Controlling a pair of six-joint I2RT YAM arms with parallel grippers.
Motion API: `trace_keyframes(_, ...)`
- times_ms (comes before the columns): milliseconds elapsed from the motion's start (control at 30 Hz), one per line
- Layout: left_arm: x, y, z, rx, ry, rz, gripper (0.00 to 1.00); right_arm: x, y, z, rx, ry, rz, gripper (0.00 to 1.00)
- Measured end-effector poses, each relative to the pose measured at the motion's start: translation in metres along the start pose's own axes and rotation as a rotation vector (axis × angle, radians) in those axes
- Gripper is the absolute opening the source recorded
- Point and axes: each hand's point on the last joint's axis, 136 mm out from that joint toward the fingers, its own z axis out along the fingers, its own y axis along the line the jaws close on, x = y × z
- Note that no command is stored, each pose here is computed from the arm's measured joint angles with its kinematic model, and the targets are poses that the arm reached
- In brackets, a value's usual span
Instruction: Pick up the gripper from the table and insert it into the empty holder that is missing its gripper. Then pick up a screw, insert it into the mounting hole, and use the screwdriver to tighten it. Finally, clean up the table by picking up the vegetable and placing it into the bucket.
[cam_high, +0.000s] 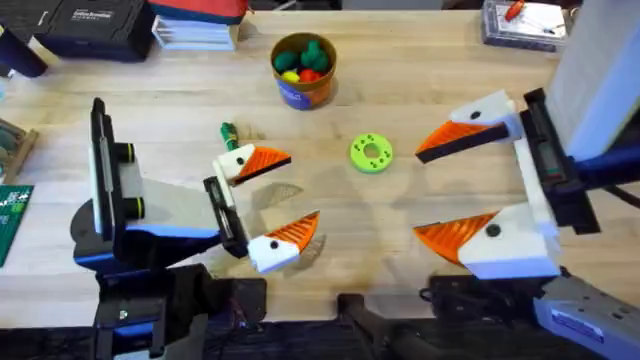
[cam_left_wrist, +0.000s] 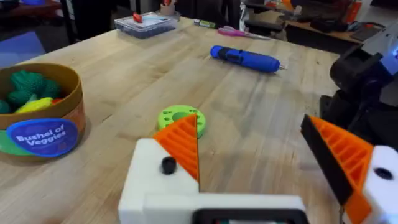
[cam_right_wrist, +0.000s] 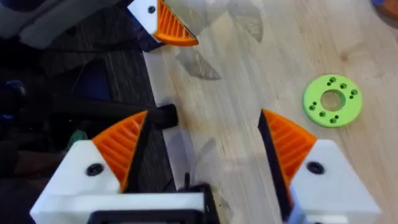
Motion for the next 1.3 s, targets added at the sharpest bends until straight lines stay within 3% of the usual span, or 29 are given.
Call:
trace_keyframes(33, 0.000, 0.000, 0.000, 0.000, 0.000, 0.000, 0.982, 0.000, 0.000, 0.000, 0.000, 0.000, 0.000, 0.994)
trace_keyframes(233, 0.000, 0.000, 0.000, -0.001, 0.000, 0.001, 0.071, 0.000, 0.000, 0.000, 0.000, 0.000, 0.000, 0.994)
trace_keyframes(267, 0.000, 0.000, 0.000, -0.002, 0.000, 0.004, 0.019, 0.000, 0.000, 0.000, 0.000, 0.000, 0.000, 0.993)
trace_keyframes(500, 0.000, 0.001, 0.000, -0.003, 0.000, 0.005, 0.011, 0.000, -0.022, 0.001, 0.093, 0.018, 0.060, 0.994)
trace_keyframes(733, 0.000, 0.001, 0.000, -0.003, 0.000, 0.005, 0.011, 0.021, -0.124, -0.012, 0.353, 0.053, 0.393, 0.994)
trace_keyframes(867, 0.000, 0.001, 0.000, -0.004, 0.000, 0.005, 0.011, 0.058, -0.190, -0.035, 0.482, 0.048, 0.618, 0.992)
trace_keyframes(1000, 0.000, 0.001, 0.000, -0.004, 0.000, 0.005, 0.011, 0.103, -0.236, -0.064, 0.599, 0.035, 0.794, 0.994)
trace_keyframes(1133, 0.000, 0.001, 0.000, -0.004, 0.000, 0.005, 0.011, 0.149, -0.263, -0.090, 0.696, 0.035, 0.943, 0.994)
trace_keyframes(1300, 0.000, 0.001, 0.000, -0.004, 0.000, 0.005, 0.011, 0.193, -0.276, -0.098, 0.725, 0.109, 1.041, 0.994)
